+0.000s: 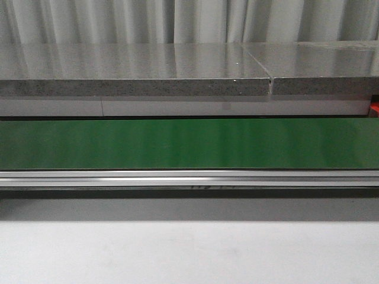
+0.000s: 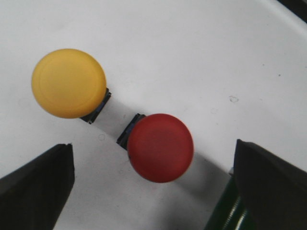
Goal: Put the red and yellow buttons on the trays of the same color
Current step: 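Lower the left gripper and grasp the red push-button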
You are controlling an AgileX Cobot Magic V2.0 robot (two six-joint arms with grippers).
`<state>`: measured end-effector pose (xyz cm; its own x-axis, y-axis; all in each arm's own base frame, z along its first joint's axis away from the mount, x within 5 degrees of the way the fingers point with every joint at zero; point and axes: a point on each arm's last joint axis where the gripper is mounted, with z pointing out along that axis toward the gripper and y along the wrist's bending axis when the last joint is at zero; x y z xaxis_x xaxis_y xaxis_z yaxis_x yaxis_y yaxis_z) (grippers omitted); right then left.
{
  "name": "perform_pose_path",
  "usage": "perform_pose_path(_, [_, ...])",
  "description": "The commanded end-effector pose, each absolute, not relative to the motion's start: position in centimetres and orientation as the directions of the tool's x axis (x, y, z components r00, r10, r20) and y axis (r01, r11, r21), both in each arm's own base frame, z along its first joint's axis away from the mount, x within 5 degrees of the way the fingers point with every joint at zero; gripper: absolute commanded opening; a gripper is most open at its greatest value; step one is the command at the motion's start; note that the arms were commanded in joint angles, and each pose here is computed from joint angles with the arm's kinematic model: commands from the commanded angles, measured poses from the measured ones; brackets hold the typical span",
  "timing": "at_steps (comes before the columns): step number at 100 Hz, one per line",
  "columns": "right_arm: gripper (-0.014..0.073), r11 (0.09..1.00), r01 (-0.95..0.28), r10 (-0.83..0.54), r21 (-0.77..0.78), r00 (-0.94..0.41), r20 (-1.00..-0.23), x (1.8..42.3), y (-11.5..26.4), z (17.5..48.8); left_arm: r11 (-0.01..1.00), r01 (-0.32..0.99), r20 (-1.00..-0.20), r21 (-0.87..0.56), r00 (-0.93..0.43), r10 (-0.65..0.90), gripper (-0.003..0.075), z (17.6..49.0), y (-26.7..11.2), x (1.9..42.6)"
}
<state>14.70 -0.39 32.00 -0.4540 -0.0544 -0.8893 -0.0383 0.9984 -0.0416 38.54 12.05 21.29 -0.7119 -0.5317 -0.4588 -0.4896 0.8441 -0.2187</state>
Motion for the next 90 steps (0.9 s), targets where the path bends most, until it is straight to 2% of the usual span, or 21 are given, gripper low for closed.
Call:
perform_pose_path(1, [-0.0068, 0.998, -0.024, -0.062, -0.057, -0.358, -0.932, 14.9, -0.5, 33.6, 0.834, -0.489, -0.543, -0.255, -0.641, -0.543, 0.0660, 23.5, 12.6, 39.2])
perform_pose_path(36, [-0.0068, 0.998, -0.024, -0.062, -0.057, -0.358, -0.932, 14.9, -0.5, 33.6, 0.819, -0.500, -0.537, -0.280, -0.626, -0.565, 0.0659, 22.9, 13.1, 40.3])
perform_pose_path(44, [-0.0068, 0.998, -0.024, -0.062, -0.057, -0.358, -0.932, 14.9, -0.5, 33.6, 0.819, -0.500, -0.538, -0.280, -0.625, -0.566, 0.0636, 22.9, 13.1, 40.3])
perform_pose_path(54, [-0.0068, 0.998, -0.024, -0.062, -0.057, -0.358, -0.932, 14.9, -0.5, 33.6, 0.818, -0.501, -0.536, -0.282, -0.626, -0.567, 0.0546, 22.9, 13.0, 40.3])
perform_pose_path(73, [-0.0068, 0.998, -0.024, -0.062, -0.057, -0.358, -0.932, 14.9, -0.5, 33.6, 0.818, -0.503, -0.518, -0.280, -0.638, -0.569, 0.0307, 22.8, 13.0, 40.2])
perform_pose_path(90, [-0.0068, 0.998, -0.024, -0.062, -0.057, -0.358, -0.932, 14.9, -0.5, 33.6, 0.813, -0.506, -0.495, -0.288, -0.648, -0.579, 0.0148, 22.8, 12.8, 40.1])
